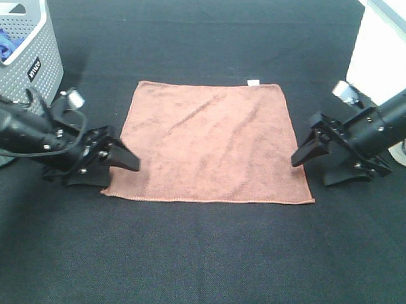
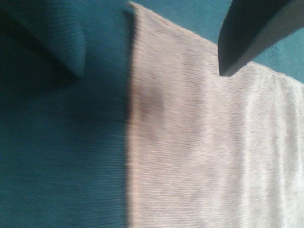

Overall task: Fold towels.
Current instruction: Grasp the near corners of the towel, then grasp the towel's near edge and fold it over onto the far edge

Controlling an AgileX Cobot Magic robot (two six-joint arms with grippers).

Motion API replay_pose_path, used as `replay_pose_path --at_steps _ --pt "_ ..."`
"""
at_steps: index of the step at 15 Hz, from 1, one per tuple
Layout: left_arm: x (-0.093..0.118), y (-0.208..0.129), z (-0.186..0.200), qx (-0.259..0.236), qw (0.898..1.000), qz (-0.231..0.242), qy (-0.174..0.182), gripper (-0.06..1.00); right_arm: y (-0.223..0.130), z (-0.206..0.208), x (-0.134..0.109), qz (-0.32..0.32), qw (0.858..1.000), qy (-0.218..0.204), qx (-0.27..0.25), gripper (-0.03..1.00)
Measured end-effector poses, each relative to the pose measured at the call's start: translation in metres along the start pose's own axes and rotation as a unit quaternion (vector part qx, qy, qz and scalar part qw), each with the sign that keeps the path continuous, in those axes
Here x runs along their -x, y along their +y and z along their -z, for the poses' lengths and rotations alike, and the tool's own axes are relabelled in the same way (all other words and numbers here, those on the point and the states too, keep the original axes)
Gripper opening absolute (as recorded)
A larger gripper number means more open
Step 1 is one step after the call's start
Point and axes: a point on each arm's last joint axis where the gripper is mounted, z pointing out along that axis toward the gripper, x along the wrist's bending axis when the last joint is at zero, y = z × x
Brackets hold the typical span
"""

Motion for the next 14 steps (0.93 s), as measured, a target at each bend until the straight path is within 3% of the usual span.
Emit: replay_pose_path --at_steps 2,4,5,7,8,9,10,14 --pt "0.008 0.002 -0.01 -0.007 1.0 -0.004 -0.017 0.7 -0.003 -0.01 -0.016 0.026 1.0 -0.002 -0.007 0.73" --pt "0.011 0.0 -0.015 -0.014 1.0 -0.001 -0.02 0.6 -0.003 -0.014 -0.02 0.029 1.0 -0.006 -0.004 0.64" --pt "0.009 -0.002 -0.017 -0.02 1.0 0.008 -0.016 0.46 -0.003 -0.015 -0.018 0.026 1.0 -0.012 -0.001 0.55" --pt "0.005 -0.005 -0.019 -0.036 0.999 0.015 -0.004 0.11 -0.002 -0.018 -0.014 0.016 1.0 -0.025 -0.001 0.26" --pt "0.003 -0.007 -0.02 -0.043 0.999 0.012 0.0 0.02 -0.003 -0.019 -0.012 0.017 0.999 -0.03 -0.003 0.13" --pt "0.003 -0.007 -0.02 -0.046 0.999 0.017 0.002 0.01 -0.003 -0.019 -0.012 0.015 0.999 -0.032 -0.005 0.02" --pt "0.004 -0.007 -0.017 -0.051 0.999 0.015 0.007 0.0 -0.003 -0.02 -0.012 0.007 0.999 -0.032 -0.007 0.0" --pt "0.013 -0.006 -0.002 -0.057 0.998 -0.008 0.023 0.0 -0.008 -0.018 -0.013 0.011 0.999 -0.026 -0.028 0.0"
